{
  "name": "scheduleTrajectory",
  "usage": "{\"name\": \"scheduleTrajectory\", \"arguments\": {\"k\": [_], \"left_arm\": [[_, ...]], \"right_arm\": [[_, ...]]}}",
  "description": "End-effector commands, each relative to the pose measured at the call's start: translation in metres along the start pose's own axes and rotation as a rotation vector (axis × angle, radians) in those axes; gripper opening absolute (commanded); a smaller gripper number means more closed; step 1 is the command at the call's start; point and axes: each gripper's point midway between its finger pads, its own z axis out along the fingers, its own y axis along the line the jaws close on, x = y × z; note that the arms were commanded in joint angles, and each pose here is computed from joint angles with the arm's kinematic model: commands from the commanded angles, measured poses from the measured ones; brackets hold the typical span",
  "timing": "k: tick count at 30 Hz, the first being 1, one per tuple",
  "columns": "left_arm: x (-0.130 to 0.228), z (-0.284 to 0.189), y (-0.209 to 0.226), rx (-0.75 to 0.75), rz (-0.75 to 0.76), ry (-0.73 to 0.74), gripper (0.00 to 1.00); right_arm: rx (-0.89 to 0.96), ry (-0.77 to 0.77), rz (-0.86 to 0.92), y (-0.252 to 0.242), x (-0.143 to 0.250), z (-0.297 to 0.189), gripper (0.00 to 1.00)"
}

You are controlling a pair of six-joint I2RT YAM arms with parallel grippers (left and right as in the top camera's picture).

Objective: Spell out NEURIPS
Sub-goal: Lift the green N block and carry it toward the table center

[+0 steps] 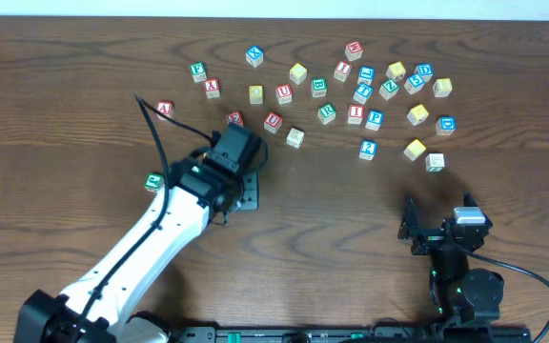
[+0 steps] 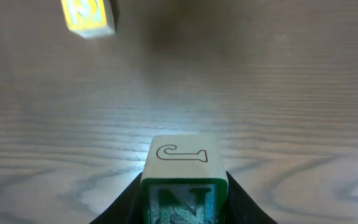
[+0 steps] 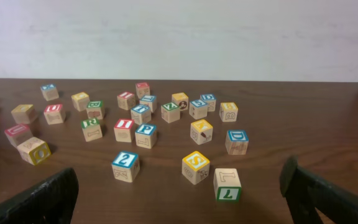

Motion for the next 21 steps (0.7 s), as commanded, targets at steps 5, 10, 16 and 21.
{"name": "scheduleTrajectory", "arguments": {"k": [5, 10, 16, 21], "left_arm": [[-0.009, 0.01, 0.005, -0.003, -0.058, -0.046, 0.1], [-0.005, 0.028, 0.016, -0.026, -0.075, 0.02, 0.16], [0.004, 0.059, 0.021, -0.026, -0.075, 0.127, 0.15], [0.003, 0.072, 0.02, -0.033, -0.055, 0.158, 0.15]], "right_arm": [[0.006, 0.0, 0.014, -0.002, 0.0, 0.0, 0.99], [0.006, 0.001, 0.014, -0.002, 0.0, 0.0, 0.99], [0.006, 0.0, 0.014, -0.002, 0.0, 0.0, 0.99], [0.006, 0.0, 0.014, -0.002, 0.0, 0.0, 0.99]]}}
